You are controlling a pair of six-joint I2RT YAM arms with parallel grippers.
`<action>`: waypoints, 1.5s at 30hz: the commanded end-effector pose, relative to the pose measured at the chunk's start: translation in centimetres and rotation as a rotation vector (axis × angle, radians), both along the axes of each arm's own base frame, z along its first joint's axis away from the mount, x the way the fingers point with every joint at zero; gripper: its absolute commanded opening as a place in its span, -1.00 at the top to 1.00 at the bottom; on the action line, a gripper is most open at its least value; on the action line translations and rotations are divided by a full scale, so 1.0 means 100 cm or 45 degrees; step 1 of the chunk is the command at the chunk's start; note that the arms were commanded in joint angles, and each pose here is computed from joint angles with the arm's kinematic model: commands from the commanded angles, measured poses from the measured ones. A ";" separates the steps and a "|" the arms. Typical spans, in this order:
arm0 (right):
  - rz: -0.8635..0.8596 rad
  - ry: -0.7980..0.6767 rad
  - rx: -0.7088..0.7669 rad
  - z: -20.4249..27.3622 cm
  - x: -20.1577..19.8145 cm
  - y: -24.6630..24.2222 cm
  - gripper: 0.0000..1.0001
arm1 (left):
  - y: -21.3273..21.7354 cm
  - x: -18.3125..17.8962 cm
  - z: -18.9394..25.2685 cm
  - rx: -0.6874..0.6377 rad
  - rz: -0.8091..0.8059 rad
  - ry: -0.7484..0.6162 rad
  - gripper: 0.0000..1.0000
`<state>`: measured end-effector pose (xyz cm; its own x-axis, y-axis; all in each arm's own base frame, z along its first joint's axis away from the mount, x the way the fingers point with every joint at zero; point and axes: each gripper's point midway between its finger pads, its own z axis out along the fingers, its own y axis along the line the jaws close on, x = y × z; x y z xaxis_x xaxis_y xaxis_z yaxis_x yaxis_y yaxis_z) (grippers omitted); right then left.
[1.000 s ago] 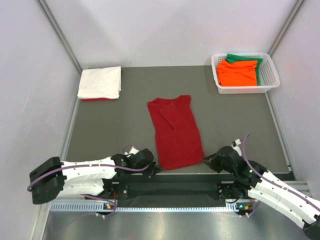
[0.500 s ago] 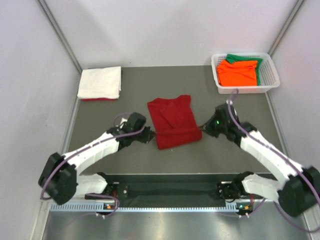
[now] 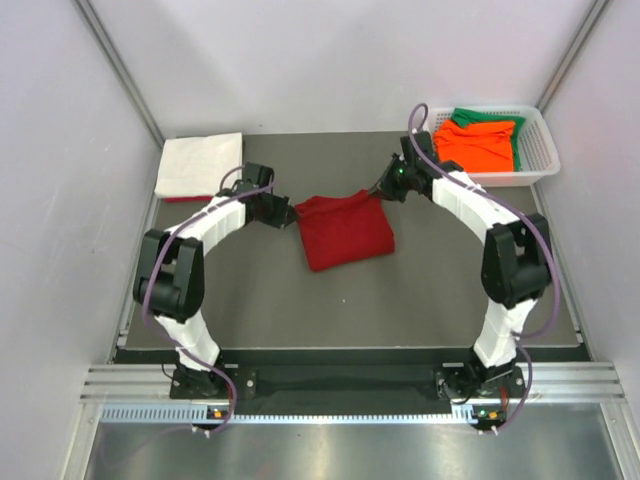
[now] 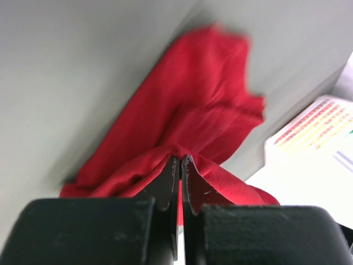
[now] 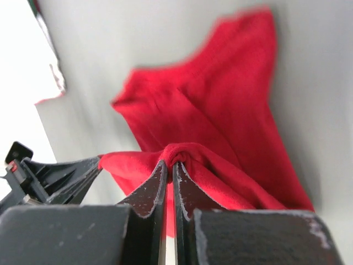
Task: Fold and stack the t-shirts
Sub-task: Fold the tshirt
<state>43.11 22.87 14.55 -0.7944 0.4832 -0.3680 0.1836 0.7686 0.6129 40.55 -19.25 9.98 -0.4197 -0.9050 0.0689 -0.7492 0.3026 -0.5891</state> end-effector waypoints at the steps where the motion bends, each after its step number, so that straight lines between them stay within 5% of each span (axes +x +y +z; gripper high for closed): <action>1: 0.045 -0.102 0.048 0.029 0.040 0.006 1.00 | 0.006 0.031 0.016 -0.007 -0.071 -0.061 1.00; 13: -0.011 -0.044 0.067 -0.001 0.098 -0.004 1.00 | 0.004 0.097 -0.009 -0.102 -0.085 -0.062 1.00; 22: -0.006 -0.032 0.123 -0.021 0.123 -0.013 0.95 | 0.019 0.114 -0.018 0.023 -0.104 -0.081 1.00; 26: 0.020 -0.047 0.142 -0.023 0.134 -0.020 0.71 | 0.021 0.121 -0.019 0.066 -0.173 -0.102 0.96; 30: 0.088 -0.106 0.146 -0.002 0.138 -0.034 0.34 | 0.021 0.127 -0.006 0.217 -0.376 -0.140 0.70; 32: 0.166 -0.176 0.107 0.018 0.131 -0.038 0.11 | 0.022 0.123 0.011 0.375 -0.501 -0.188 0.58; 36: 0.339 -0.219 0.192 0.033 0.101 -0.015 -0.07 | 0.012 0.102 0.018 0.430 -0.643 -0.233 0.55; 40: 0.421 -0.192 0.327 0.019 0.079 0.016 -0.06 | -0.011 0.084 0.012 0.368 -0.734 -0.284 0.53; 45: 0.430 -0.130 0.571 0.001 0.084 0.050 0.38 | -0.071 0.086 0.024 0.059 -0.846 -0.488 0.72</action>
